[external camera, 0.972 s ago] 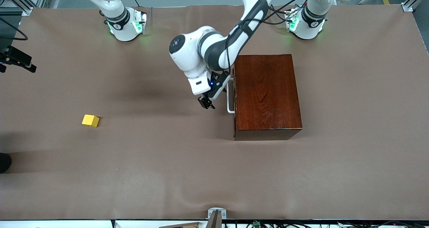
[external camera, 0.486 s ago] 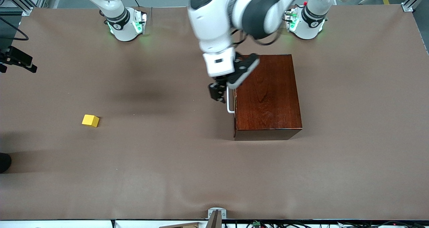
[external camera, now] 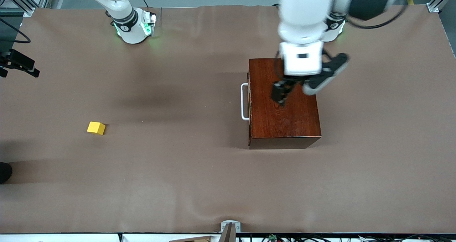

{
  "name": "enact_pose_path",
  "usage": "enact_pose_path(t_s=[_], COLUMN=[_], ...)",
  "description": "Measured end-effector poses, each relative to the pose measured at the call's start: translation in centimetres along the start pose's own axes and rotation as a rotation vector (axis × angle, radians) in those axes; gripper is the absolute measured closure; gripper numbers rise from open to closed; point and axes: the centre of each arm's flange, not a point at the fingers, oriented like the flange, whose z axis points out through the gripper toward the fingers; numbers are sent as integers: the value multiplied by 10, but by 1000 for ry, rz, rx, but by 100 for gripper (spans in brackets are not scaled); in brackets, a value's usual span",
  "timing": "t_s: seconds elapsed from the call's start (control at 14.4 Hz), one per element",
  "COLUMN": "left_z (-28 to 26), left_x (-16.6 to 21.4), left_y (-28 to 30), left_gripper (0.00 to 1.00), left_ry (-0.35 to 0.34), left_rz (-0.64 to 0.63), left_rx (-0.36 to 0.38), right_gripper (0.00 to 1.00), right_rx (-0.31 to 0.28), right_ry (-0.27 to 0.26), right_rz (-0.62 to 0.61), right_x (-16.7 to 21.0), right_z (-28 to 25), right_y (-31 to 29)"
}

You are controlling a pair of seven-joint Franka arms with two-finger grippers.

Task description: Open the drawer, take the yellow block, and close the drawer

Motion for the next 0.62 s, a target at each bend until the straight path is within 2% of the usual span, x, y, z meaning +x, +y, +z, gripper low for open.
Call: enact_pose_path(t_s=[0.28, 0.62], left_z=[-14, 0], left_x=[65, 127], left_y=[-69, -136], left_gripper=[0, 0], left_ry=[-29, -90], left_rz=[142, 340], left_rx=[7, 77], right_gripper=[0, 0], right_rx=[0, 4], right_ry=[0, -1], right_rz=[0, -1], right_x=[0, 0], right_z=[0, 1], right_y=[0, -1])
